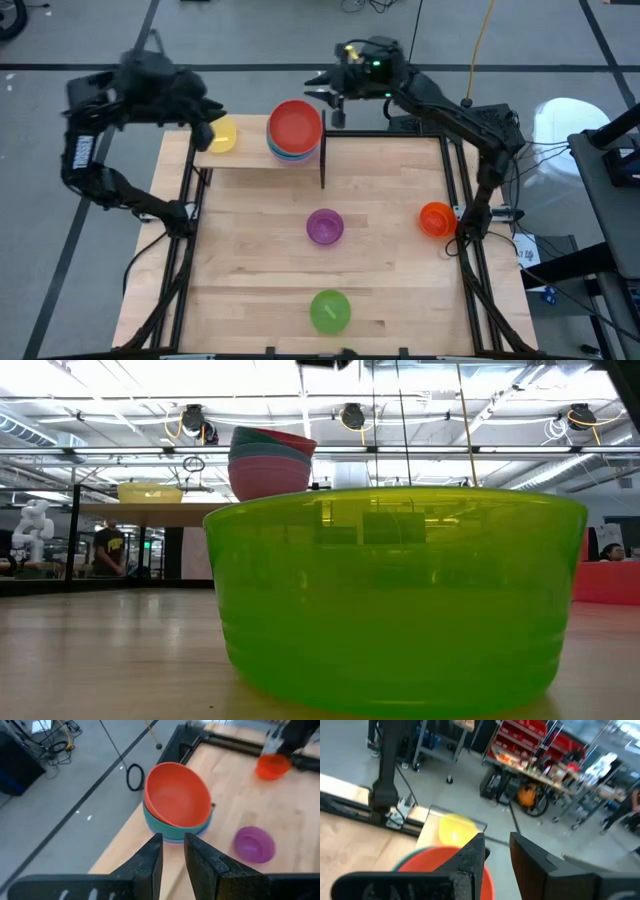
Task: Place and stack bowls onto a shelf
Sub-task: Stack the orange bowl on the green bowl on the shelf, then adjust the bowls on the shelf
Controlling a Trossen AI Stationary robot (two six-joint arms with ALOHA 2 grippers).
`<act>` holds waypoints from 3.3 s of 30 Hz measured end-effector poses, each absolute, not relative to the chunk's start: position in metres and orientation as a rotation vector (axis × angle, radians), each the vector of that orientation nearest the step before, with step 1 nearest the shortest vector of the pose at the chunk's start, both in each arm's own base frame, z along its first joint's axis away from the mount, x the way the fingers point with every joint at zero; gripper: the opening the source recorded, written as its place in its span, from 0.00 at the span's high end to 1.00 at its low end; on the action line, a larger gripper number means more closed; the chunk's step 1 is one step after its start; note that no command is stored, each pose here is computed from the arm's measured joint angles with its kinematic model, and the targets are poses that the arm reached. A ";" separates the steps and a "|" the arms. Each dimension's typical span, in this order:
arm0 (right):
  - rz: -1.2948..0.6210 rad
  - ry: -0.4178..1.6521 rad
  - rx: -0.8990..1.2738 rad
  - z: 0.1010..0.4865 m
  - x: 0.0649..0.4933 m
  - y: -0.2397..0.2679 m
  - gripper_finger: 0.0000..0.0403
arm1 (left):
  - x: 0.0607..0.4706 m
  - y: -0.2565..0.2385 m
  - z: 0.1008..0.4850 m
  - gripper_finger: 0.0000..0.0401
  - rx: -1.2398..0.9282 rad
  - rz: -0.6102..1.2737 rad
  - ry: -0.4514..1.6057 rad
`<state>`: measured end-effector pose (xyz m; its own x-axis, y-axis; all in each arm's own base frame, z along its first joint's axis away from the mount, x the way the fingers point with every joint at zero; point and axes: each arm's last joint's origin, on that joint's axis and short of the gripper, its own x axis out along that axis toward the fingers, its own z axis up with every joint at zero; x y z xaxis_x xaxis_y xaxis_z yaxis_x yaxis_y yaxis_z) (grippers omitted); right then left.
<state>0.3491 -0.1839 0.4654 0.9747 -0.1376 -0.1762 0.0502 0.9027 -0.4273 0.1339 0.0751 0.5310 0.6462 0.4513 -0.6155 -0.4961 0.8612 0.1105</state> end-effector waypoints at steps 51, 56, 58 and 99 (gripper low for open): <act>-0.370 0.393 -0.564 0.517 0.253 -0.143 0.79 | 0.316 0.233 0.412 0.79 0.028 0.507 0.913; -0.370 0.393 -0.564 0.517 0.253 -0.143 0.79 | 0.316 0.235 0.411 0.79 0.027 0.507 0.914; -0.370 0.393 -0.564 0.517 0.253 -0.143 0.79 | 0.316 0.235 0.411 0.79 0.026 0.507 0.917; -0.362 0.402 -0.610 0.517 0.253 -0.143 0.79 | 0.286 0.071 0.407 0.79 -0.144 0.315 1.244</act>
<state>0.2531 -0.1427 0.5171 0.8615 -0.4392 -0.2549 0.2071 0.7622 -0.6134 0.2863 0.0707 0.4071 0.2850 0.1567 -0.9456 -0.3121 0.9480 0.0630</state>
